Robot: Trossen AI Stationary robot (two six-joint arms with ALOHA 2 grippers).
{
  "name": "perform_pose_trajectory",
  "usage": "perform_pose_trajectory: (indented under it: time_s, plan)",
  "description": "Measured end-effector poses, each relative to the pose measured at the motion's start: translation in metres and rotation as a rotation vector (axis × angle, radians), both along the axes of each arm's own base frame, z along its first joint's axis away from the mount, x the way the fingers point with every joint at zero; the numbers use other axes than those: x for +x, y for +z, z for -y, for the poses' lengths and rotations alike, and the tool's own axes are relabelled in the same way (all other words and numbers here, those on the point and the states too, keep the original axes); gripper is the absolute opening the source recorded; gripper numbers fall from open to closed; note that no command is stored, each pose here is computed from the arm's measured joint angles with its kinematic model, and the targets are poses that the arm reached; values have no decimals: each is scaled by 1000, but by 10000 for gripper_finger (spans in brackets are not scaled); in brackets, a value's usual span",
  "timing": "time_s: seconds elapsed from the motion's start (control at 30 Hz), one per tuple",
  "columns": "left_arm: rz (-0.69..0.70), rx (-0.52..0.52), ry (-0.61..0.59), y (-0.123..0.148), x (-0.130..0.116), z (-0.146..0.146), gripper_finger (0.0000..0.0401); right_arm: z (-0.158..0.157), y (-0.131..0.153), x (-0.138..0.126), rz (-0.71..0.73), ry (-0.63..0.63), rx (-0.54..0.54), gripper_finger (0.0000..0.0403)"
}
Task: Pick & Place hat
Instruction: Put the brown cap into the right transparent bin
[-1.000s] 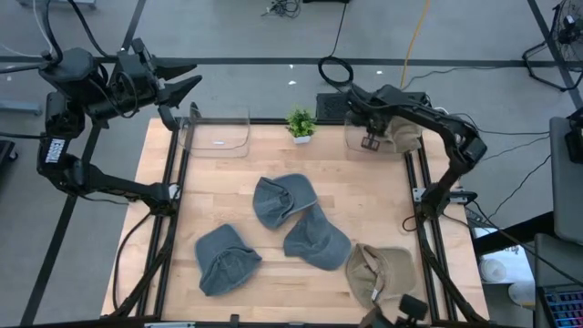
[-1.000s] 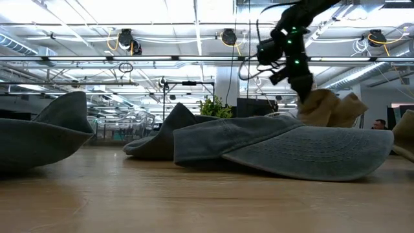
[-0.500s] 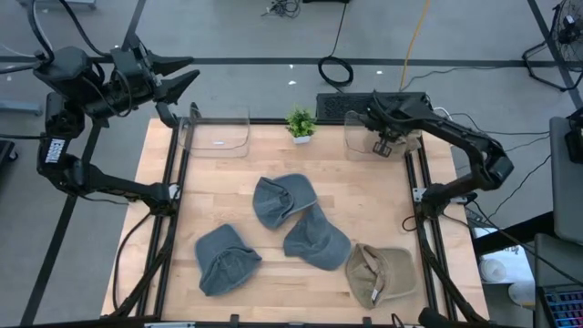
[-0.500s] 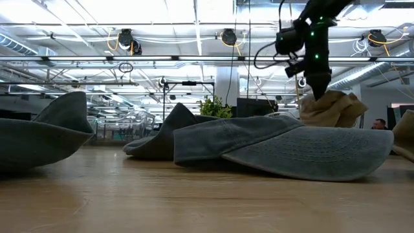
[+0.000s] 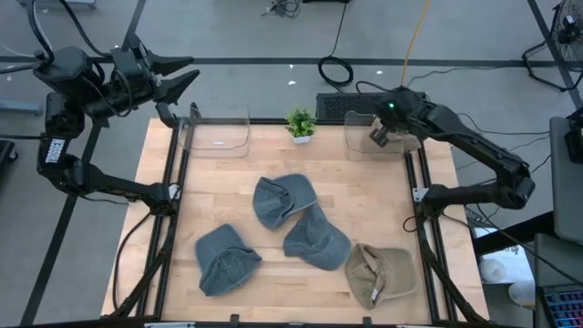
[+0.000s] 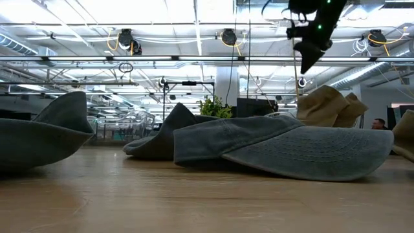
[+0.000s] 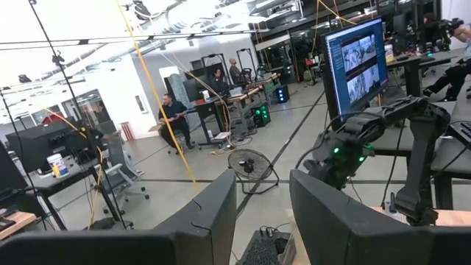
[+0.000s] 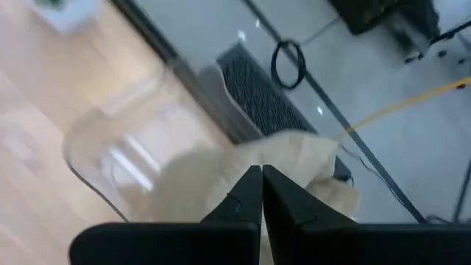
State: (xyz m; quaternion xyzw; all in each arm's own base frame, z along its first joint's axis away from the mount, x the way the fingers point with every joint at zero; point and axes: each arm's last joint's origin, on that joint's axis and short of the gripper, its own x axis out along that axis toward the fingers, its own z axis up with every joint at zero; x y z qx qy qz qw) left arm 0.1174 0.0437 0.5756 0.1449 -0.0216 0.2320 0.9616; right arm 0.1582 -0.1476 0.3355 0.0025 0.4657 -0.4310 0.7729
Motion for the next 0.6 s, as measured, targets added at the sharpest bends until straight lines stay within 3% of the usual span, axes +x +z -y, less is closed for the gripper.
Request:
perform_pose_trajectory:
  time_s: [0.37, 0.6]
  plan:
    - [0, -9, -1, 0, 0, 0, 136, -20, 33, 19, 374, 46, -162, 6]
    - [7, -26, -3, 0, 0, 0, 136, -40, 39, 34, 449, 153, -177, 77]
